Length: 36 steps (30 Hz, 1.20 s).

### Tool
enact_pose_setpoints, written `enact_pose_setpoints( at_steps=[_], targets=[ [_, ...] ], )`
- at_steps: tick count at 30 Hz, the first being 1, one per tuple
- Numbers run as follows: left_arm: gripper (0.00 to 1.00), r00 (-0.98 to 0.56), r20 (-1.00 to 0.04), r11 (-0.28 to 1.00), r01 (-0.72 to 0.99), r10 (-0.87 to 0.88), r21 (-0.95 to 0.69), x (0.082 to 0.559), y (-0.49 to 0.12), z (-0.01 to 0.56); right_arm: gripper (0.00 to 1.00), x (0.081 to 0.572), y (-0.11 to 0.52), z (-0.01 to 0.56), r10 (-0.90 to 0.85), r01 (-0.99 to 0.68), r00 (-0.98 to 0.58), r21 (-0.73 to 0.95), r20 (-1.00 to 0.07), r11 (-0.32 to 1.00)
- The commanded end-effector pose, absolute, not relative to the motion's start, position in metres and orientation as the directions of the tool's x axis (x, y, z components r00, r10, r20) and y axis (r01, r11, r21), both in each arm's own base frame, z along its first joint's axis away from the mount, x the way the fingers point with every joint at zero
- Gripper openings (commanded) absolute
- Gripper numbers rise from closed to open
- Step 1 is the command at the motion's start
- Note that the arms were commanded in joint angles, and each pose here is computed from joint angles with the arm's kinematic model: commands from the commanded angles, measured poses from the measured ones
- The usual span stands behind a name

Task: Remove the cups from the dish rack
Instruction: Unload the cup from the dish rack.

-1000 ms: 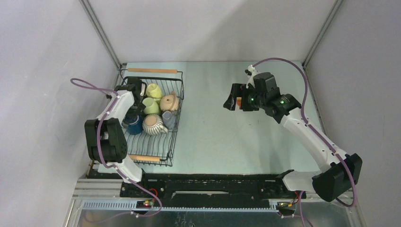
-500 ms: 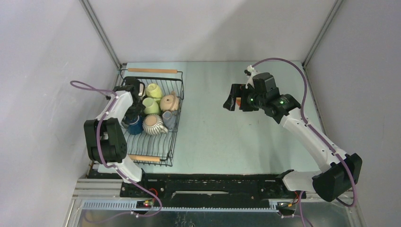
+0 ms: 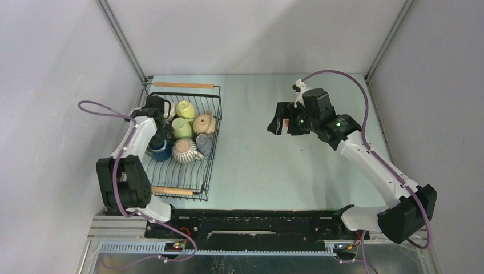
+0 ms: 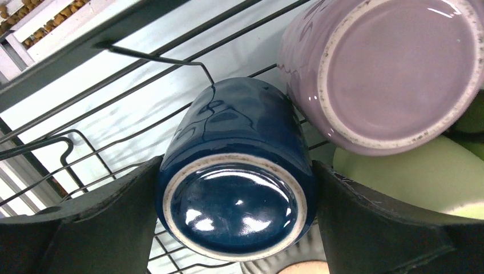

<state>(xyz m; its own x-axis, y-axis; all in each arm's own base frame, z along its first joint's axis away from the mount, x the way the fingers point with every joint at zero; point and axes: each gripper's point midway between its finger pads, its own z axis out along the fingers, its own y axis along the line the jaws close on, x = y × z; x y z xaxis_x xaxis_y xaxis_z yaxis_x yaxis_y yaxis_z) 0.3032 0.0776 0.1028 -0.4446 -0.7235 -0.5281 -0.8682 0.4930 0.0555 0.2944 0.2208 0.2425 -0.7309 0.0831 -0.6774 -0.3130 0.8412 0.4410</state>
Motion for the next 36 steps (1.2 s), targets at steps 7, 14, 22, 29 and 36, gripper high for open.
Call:
enact_pose_setpoints(
  at_steps=[7,14,22,29,36],
  targets=[
    [0.03,-0.467,-0.585,0.565,-0.825,-0.663,0.017,0.288,0.079,0.144,0.97,0.293,0.238,0.263,0.086,-0.363,-0.700,0.457,-0.709,0.812],
    [0.00,-0.469,-0.617,0.587,-0.810,-0.632,0.014,0.283,0.083,0.163,0.97,0.292,0.251,0.268,0.080,-0.382,-0.701,0.467,-0.709,0.798],
    [0.00,-0.485,-0.632,0.621,-0.784,-0.605,0.007,0.283,0.081,0.180,0.97,0.293,0.261,0.272,0.078,-0.399,-0.701,0.481,-0.709,0.781],
    [0.00,-0.490,-0.651,0.668,-0.743,-0.580,-0.037,0.284,0.076,0.202,0.97,0.294,0.274,0.276,0.070,-0.426,-0.705,0.500,-0.706,0.754],
    [0.00,-0.513,-0.646,0.718,-0.691,-0.566,-0.081,0.290,0.066,0.215,0.97,0.295,0.283,0.280,0.068,-0.443,-0.709,0.518,-0.702,0.732]
  ],
)
